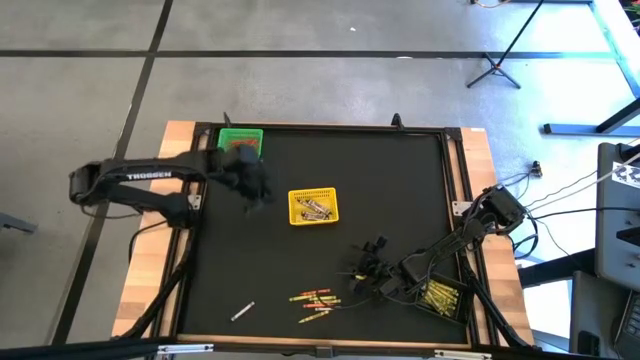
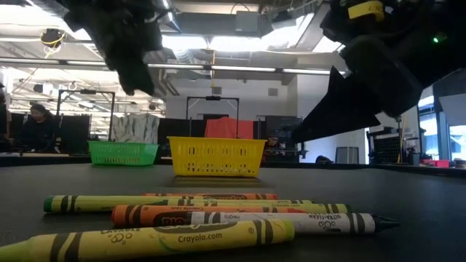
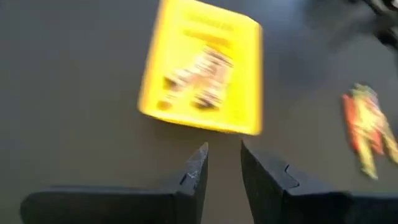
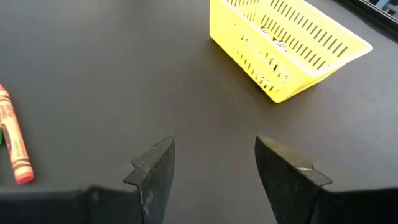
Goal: Sort crayons
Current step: Put the black crayon into the yellow bin
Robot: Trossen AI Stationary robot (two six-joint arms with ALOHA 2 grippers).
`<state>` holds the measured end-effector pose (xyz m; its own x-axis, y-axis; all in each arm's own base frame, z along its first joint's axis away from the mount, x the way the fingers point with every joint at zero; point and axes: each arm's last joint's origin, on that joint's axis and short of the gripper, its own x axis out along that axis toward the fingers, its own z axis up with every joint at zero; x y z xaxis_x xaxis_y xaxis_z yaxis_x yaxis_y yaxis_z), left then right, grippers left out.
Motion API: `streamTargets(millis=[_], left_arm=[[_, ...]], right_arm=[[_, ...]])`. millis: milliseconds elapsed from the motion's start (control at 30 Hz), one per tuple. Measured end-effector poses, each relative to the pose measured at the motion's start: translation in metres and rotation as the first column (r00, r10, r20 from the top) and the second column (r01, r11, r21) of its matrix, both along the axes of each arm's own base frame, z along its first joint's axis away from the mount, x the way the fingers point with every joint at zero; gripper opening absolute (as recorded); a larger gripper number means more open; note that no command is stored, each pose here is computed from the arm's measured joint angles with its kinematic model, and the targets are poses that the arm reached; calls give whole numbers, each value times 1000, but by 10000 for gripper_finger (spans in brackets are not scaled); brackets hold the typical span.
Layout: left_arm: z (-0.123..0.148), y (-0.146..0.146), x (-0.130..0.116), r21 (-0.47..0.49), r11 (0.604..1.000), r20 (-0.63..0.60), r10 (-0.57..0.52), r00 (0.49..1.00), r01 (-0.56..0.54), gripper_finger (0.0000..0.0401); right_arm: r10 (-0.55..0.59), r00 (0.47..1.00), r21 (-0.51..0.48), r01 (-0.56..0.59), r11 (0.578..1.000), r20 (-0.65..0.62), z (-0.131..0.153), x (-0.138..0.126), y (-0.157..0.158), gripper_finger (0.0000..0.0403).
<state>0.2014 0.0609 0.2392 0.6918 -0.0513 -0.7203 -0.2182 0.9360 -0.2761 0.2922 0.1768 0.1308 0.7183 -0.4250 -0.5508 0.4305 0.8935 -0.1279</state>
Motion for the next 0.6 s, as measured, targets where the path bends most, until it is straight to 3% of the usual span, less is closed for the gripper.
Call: streamTargets(millis=[167,600], left_arm=[[-2,-51,7,-37,994,-51,-100,994,98,79],[-18,-165,-8,-62,995,-142,-90,986,82,79]], right_arm=[[0,1000,11,0,1000,15,1,1,1,222],[153,969,5,-157,988,195,20,6,30,222]])
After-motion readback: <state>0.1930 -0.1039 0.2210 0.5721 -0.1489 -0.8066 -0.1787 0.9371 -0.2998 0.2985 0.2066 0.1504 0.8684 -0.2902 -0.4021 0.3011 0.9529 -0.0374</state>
